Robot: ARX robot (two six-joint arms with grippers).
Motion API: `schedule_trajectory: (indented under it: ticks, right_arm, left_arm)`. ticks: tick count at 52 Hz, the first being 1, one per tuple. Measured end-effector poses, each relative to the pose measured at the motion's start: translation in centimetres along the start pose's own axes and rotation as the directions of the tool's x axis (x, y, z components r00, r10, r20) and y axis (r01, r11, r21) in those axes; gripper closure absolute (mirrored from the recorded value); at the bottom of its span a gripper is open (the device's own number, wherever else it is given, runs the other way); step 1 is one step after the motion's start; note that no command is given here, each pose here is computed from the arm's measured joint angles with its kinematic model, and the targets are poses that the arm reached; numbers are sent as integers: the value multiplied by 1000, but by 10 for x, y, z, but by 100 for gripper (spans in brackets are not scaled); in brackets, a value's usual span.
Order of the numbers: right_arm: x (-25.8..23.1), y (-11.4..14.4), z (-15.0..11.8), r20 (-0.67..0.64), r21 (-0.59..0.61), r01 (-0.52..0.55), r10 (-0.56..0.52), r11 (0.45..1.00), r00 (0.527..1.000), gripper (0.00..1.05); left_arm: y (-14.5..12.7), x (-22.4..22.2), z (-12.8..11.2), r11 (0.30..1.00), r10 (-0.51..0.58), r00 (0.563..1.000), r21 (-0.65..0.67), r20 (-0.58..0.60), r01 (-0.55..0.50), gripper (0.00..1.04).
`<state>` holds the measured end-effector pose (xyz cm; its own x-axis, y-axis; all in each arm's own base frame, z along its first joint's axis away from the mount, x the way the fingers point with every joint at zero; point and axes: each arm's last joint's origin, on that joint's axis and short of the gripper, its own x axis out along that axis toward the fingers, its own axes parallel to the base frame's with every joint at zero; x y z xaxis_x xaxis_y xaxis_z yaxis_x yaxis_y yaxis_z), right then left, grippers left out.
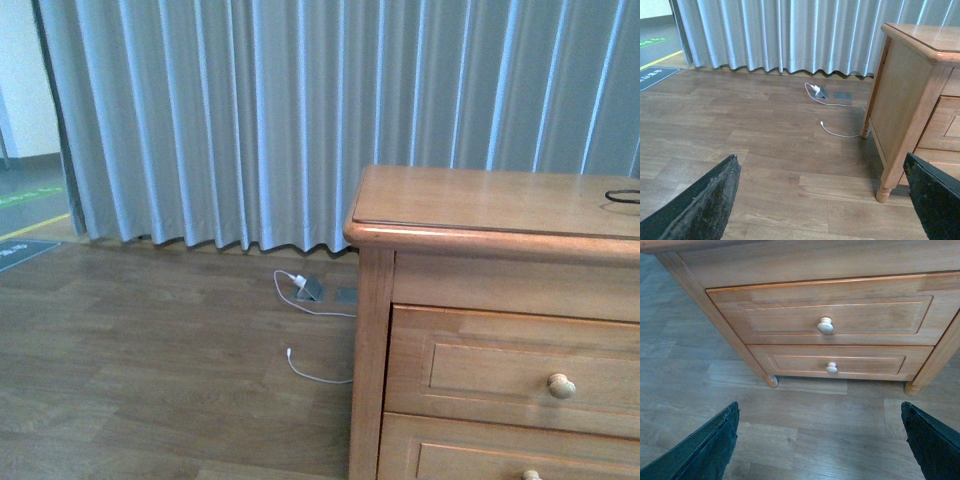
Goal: Place pink marker in drawer with both arms
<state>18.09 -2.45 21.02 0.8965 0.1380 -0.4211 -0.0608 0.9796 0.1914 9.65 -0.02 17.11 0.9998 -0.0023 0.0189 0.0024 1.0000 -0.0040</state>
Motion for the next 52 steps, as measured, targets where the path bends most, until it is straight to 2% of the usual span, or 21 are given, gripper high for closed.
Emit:
schedule_trajectory:
  ticks: [12, 26, 30, 33, 36, 50, 52]
  right_arm:
    - [-44, -7, -15, 32, -28, 75, -74, 997, 997, 8]
    - [-48, -7, -14, 68, -56, 90, -86, 994, 994, 9]
    - [-45, -6, -22, 279, -107, 140, -106, 984, 954, 22]
    - [-47, 0, -28, 422, -143, 156, -82, 977, 903, 38]
    - [-47, 4, -33, 443, -149, 155, -74, 977, 894, 52]
    - [-46, 14, -52, 442, -144, 166, -87, 976, 893, 104]
    - [-45, 19, -55, 443, -142, 167, -88, 976, 892, 103]
  left_arm:
    - [0, 0, 0, 1000, 0, 1000, 0, 0, 0, 6]
    - [0, 0, 0, 1000, 0, 1000, 0, 0, 0, 6]
    - [0, 0, 0, 1000, 0, 1000, 0, 0, 0, 6]
    - [0, 0, 0, 1000, 0, 1000, 0, 0, 0, 6]
    - [0, 0, 0, 1000, 0, 1000, 0, 0, 0, 6]
    - [0, 0, 0, 1000, 0, 1000, 0, 0, 0, 6]
    - [0, 0, 0, 1000, 0, 1000, 0, 0, 0, 6]
